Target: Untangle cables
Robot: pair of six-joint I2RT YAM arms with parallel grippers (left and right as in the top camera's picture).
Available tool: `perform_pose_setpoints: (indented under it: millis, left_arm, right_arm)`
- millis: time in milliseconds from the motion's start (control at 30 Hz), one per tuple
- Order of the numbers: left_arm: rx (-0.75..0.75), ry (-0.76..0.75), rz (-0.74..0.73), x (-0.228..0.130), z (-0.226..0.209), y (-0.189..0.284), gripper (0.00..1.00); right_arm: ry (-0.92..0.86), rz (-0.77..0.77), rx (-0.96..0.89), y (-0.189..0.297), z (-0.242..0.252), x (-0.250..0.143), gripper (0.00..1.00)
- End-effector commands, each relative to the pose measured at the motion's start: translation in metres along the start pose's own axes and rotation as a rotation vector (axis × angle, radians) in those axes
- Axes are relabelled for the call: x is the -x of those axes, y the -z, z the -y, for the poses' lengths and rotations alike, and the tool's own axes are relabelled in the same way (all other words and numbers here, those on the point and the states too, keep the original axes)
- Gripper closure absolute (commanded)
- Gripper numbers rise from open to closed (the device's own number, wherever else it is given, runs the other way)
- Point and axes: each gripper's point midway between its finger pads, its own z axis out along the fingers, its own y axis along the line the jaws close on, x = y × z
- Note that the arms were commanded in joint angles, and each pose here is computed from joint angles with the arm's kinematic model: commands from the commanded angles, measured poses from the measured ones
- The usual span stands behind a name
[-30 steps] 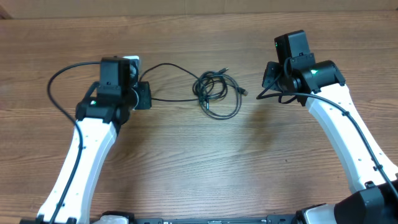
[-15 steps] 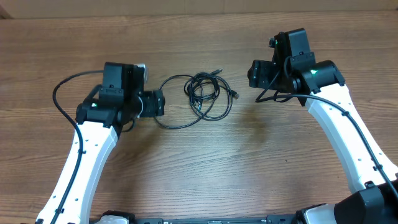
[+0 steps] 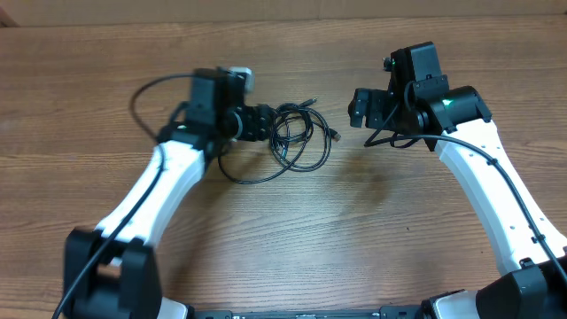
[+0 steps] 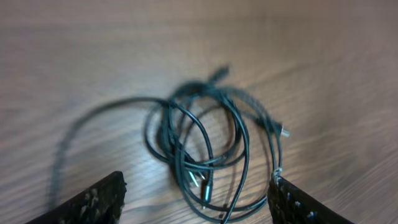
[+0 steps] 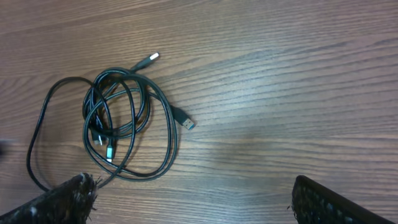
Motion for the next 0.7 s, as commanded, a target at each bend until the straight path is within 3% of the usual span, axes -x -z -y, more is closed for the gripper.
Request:
perform_pose_setpoints:
  millis: [0,300,533,667]
  left_arm:
    - [0.003,-0.070,-0.077,-0.023,0.010,-0.032,0.27]
    - [0.028,-0.060,-0.243,-0.076,0.001,-0.076,0.35]
    - [0.102,-0.067,-0.240,-0.078,-0.013,-0.079,0.36]
    - [0.103,-0.065,-0.251,-0.082,-0.015,-0.083,0.46]
  right_arm:
    - [0.000,0.023,0.005,0.010,-0.001,0.005,0.02]
    - [-0.001,0.012,0.001,0.009,0.000,0.003,0.02]
    - [-0.002,0.002,-0.002,0.009,0.001,0.000,0.02]
    - [-0.002,-0.002,-0.004,0.009,0.001,-0.001,0.02]
